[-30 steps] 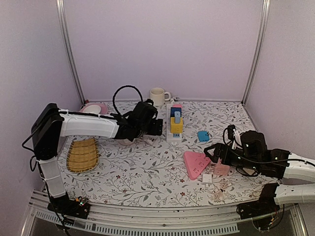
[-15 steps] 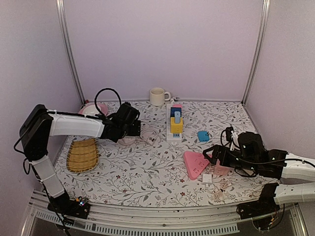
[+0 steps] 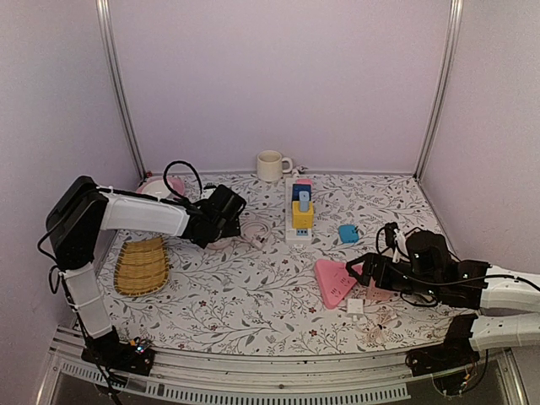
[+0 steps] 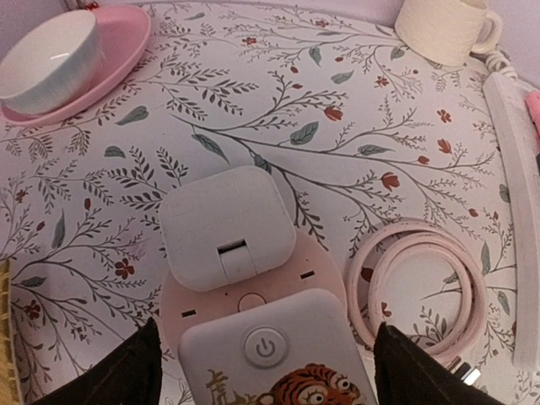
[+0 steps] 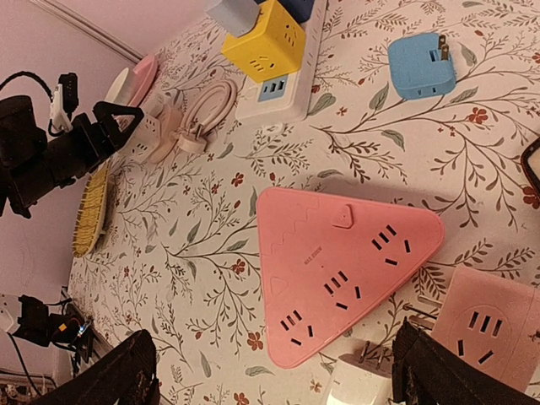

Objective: Pull the plug off the socket

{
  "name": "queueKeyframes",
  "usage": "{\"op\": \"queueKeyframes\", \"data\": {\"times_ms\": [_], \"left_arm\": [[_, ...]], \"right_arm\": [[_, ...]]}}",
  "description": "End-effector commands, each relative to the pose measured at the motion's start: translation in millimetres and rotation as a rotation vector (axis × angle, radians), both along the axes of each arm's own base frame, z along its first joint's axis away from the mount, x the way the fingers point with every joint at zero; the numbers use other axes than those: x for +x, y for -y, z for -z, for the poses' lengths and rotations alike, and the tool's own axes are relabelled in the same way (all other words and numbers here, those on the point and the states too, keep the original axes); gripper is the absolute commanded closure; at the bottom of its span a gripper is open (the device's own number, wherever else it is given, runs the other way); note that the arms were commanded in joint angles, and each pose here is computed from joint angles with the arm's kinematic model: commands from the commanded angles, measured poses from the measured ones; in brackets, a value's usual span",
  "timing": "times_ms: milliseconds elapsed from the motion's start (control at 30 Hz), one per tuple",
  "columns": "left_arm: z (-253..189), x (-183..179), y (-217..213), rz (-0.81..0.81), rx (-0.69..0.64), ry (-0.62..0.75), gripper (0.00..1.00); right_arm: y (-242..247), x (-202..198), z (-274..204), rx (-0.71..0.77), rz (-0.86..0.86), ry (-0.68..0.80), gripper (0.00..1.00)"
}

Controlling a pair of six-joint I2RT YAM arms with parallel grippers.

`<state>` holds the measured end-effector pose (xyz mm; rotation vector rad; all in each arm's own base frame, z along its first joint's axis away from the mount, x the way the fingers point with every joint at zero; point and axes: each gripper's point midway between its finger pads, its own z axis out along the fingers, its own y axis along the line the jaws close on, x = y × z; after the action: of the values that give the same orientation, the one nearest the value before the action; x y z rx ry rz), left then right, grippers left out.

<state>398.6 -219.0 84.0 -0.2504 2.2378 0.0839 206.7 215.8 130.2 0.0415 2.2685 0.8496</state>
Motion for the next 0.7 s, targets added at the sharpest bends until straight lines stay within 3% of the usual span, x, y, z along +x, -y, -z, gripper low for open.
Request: {"op": "queueKeyframes", "data": {"times_ms": [0, 200, 333, 667], "left_arm": [[1, 4, -8, -0.075, -0.033, 0.025, 0.15], [8, 3, -9, -0.051, -0.013, 0.012, 0.34], [12, -3, -8, -0.019, -0.022, 0.011, 0.4], [18, -6, -14, 0.024, 0.022, 0.007, 0.27]], "right_arm": [[-1, -1, 2, 0.021, -0.002, 0.003, 0.01], [-3, -2, 4, 0.024, -0.01, -0.005, 0.01], [-4, -2, 4, 0.028, -0.012, -0.006, 0.01], [-10, -1, 2, 0.037, -0.027, -0.008, 0.01]]}}
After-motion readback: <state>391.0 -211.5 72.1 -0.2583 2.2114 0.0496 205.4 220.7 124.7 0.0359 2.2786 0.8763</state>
